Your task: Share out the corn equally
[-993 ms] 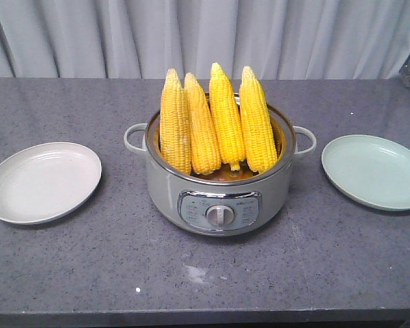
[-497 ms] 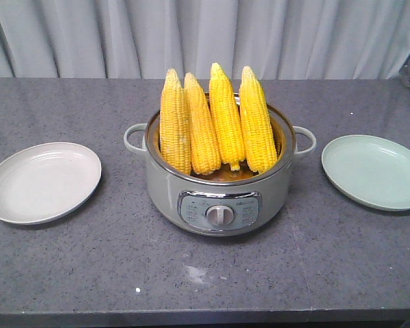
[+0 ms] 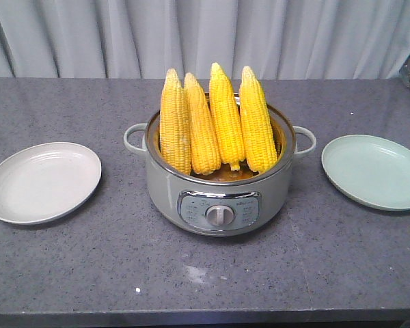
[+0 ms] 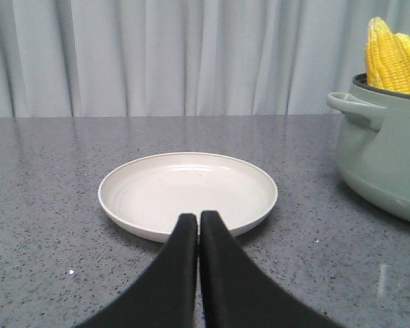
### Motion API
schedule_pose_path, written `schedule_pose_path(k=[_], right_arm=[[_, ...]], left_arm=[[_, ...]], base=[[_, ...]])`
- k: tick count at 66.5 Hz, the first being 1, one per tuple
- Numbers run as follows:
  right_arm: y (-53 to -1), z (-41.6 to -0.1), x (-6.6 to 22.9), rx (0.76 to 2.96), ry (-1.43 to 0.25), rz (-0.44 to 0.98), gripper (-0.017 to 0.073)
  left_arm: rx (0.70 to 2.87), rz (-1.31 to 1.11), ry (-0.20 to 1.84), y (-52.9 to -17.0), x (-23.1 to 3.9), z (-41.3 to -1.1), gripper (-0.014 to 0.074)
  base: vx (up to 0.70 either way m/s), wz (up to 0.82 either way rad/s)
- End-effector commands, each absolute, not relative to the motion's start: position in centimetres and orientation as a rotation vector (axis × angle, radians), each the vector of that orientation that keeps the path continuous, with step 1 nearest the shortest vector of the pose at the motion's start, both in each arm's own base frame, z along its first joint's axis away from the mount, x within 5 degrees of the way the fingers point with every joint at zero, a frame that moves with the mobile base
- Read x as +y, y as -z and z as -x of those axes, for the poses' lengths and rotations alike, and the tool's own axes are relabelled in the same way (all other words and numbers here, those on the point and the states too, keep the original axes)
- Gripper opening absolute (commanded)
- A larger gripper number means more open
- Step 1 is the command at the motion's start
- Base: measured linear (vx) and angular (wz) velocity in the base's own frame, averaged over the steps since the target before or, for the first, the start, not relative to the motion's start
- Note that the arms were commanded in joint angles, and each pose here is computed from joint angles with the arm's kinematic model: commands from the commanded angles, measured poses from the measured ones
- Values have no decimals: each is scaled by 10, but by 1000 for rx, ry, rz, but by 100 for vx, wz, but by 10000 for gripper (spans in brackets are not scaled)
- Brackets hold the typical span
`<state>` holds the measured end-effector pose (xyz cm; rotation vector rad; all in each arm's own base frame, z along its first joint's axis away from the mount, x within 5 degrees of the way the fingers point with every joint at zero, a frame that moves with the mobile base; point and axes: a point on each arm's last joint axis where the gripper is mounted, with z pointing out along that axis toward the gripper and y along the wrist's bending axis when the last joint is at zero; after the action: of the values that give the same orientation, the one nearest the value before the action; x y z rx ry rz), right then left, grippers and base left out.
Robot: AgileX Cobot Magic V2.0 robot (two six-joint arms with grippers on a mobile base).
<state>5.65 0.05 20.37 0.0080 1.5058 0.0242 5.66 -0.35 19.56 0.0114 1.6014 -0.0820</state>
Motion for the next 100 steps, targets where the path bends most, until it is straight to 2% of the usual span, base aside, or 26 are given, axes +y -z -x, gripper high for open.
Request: schedule_pose_path(k=[1,100], right_arm=[[-208,-56,0,1437,-16,-5,-6],[-217,-55,0,1445,-22,-11,-6]], left_arm=[[1520,0,90,-199,-3,-56,-6],[1531,-1,90,-200,-3,-56,-6]], base=[[0,0],[0,0]])
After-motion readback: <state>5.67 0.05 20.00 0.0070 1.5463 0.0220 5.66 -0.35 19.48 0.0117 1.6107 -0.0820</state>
